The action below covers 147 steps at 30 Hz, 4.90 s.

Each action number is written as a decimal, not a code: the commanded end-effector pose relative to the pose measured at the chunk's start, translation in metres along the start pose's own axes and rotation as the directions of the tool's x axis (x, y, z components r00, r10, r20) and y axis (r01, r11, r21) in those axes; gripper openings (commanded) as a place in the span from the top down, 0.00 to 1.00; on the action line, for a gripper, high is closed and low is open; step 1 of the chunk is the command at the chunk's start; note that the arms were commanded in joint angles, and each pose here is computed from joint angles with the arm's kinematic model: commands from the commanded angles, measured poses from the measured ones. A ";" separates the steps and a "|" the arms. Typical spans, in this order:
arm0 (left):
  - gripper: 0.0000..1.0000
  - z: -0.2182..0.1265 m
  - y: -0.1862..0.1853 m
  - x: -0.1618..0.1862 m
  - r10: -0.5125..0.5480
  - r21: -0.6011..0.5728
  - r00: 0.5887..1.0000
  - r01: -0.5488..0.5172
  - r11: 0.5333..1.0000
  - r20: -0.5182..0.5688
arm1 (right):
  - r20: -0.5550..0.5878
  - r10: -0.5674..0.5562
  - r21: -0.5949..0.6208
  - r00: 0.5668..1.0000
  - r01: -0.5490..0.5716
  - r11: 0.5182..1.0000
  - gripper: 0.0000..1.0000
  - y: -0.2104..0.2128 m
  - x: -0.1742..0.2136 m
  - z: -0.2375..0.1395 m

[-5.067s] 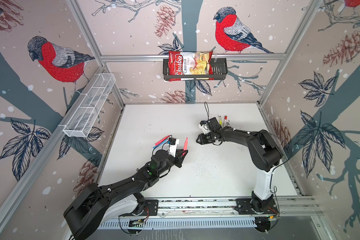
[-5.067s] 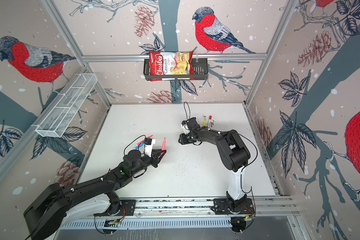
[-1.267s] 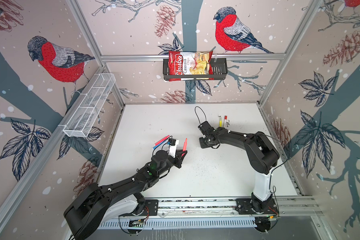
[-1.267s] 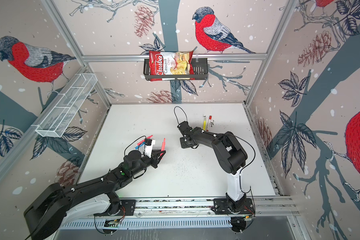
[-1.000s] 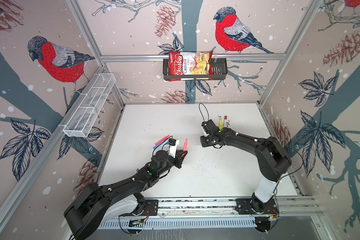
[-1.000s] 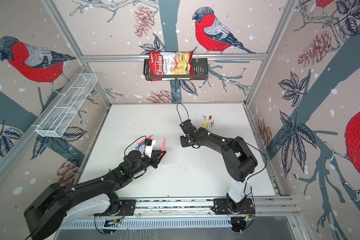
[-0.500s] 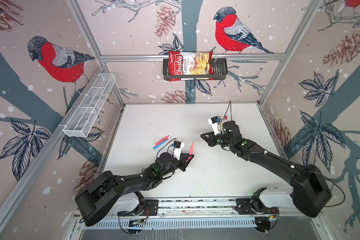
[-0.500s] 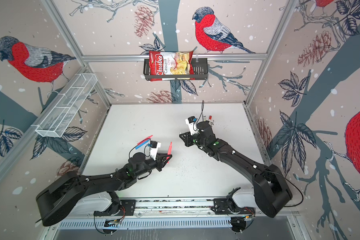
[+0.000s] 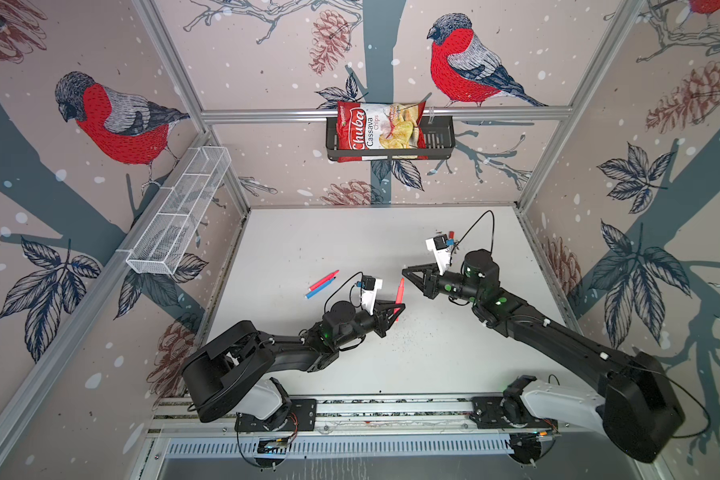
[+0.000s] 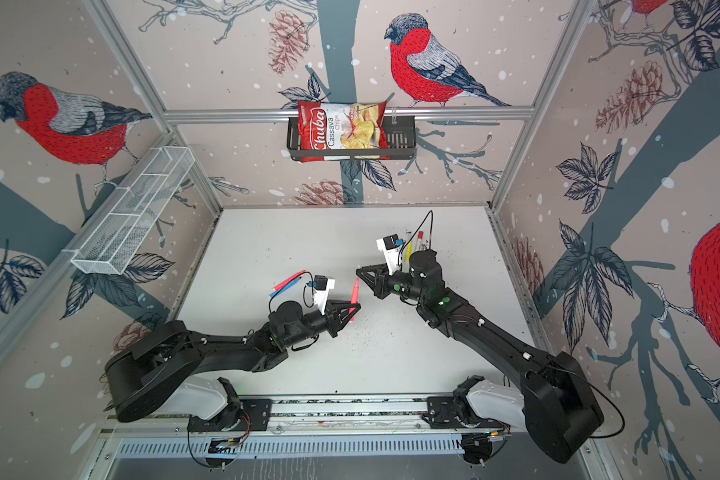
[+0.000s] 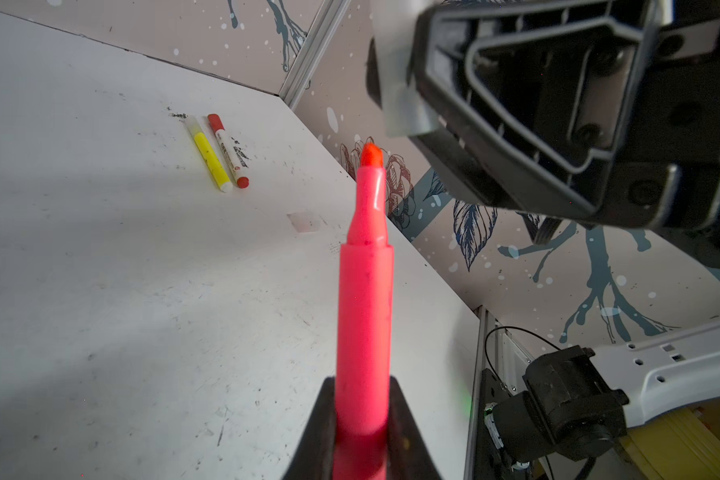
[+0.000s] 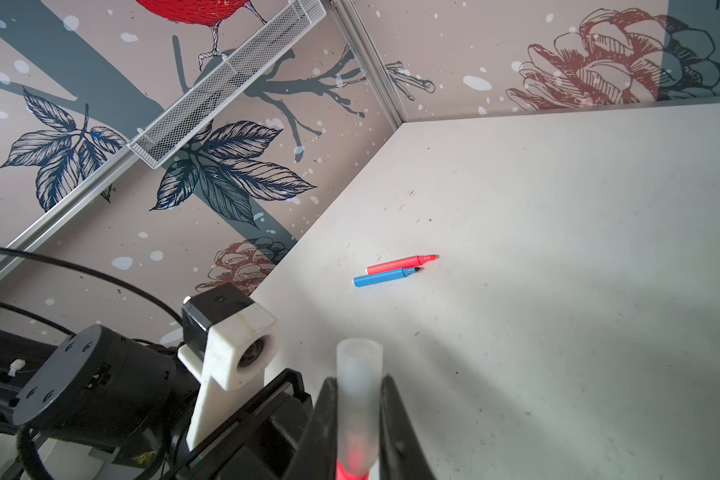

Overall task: Insert the pens into the pen caps
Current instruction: 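Carry the cap with the right gripper toward the pink highlighter tip, then push the cap down onto the pink highlighter tip with the right gripper, then press the right gripper down on the capped highlighter held by the left gripper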

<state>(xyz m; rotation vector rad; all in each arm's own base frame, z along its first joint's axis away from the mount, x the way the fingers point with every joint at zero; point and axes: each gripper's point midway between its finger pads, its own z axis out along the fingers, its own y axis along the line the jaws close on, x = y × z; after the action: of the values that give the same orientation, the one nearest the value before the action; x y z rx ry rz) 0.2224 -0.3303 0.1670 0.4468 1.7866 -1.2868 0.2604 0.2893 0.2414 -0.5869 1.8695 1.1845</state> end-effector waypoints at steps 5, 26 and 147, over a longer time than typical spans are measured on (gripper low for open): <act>1.00 0.002 -0.014 -0.012 0.010 0.055 0.999 -0.012 0.998 0.036 | 0.058 -0.021 -0.049 0.998 0.024 0.998 0.92 0.012 -0.015 -0.002; 1.00 -0.003 -0.019 -0.017 0.024 0.058 0.998 -0.027 0.998 0.054 | 0.082 0.026 -0.130 0.996 -0.015 0.991 0.90 0.017 -0.018 0.000; 1.00 -0.092 -0.098 -0.149 0.175 0.074 0.835 -0.249 0.966 0.522 | -0.325 -0.031 -0.241 0.945 -0.051 0.969 1.00 0.062 0.122 0.029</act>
<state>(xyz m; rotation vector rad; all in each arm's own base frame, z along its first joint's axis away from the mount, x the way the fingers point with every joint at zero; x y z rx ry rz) 0.1834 -0.2884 0.1814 0.6017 1.8728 -1.1165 0.1986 0.3553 0.2311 -0.8371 1.7100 1.3400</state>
